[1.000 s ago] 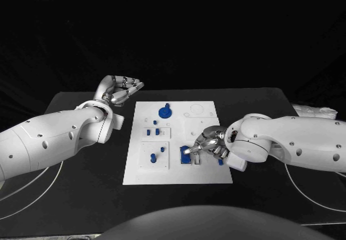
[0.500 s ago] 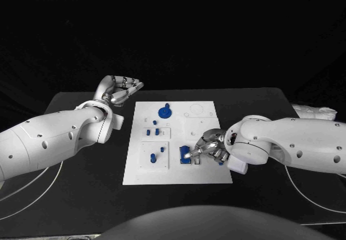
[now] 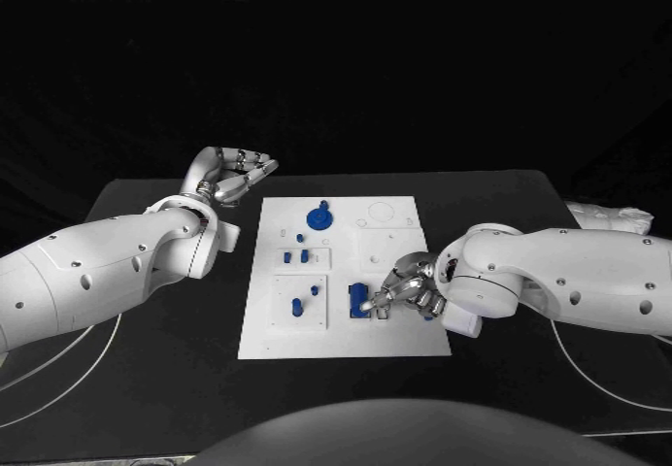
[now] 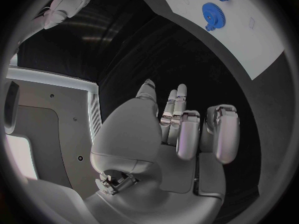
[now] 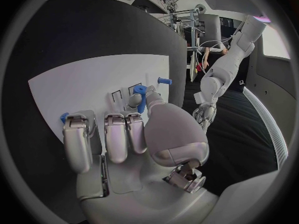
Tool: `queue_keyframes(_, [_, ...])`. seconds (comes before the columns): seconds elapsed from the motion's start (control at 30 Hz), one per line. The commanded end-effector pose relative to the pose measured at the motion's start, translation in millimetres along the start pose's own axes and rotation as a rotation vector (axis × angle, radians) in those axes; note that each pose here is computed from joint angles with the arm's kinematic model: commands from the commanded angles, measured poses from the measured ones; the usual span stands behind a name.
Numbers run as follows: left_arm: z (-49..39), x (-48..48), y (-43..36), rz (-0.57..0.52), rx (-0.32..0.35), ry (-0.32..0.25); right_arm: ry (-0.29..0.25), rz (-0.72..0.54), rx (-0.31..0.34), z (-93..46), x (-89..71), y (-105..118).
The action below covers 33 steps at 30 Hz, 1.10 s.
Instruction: Assemble the parts on the task board
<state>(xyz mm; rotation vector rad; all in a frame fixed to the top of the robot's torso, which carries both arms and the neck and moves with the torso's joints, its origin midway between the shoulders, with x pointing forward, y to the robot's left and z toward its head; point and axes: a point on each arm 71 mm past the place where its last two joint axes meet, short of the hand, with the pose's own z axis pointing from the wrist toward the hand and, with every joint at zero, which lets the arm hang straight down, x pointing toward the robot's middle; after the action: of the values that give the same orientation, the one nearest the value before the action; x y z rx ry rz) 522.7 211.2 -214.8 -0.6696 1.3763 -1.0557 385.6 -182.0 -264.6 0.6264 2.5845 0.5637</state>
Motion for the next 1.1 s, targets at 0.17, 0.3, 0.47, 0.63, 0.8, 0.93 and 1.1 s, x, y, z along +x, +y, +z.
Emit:
queue_keyframes(0.17, [0.4, 2.3, -1.6, -0.007, 0.008, 0.015, 0.006, -0.024, 0.014, 3.0, 0.0, 0.5])
queue_keyframes(0.3, [0.4, 2.4, -1.7, -0.007, 0.008, 0.016, 0.004, -0.023, 0.014, 3.6, -0.5, 0.6])
queue_keyframes(0.47, [0.3, 2.2, -1.6, -0.007, 0.007, 0.015, 0.001, -0.022, 0.017, 4.1, -1.2, 0.3])
queue_keyframes(0.63, [0.3, 2.4, -1.7, -0.007, 0.007, 0.016, 0.003, -0.024, 0.022, 4.7, -2.0, -0.4])
queue_keyframes(0.8, [0.4, 2.5, -1.7, -0.007, 0.007, 0.016, 0.002, -0.025, 0.027, 5.5, -2.9, -0.7])
queue_keyframes(0.93, [0.5, 2.6, -1.7, -0.007, 0.007, 0.016, 0.003, -0.027, 0.031, 6.2, -3.3, -0.7])
queue_keyframes(1.1, [0.4, 2.8, -1.8, -0.008, 0.007, 0.017, 0.002, -0.027, 0.032, 7.1, -3.8, -0.7])
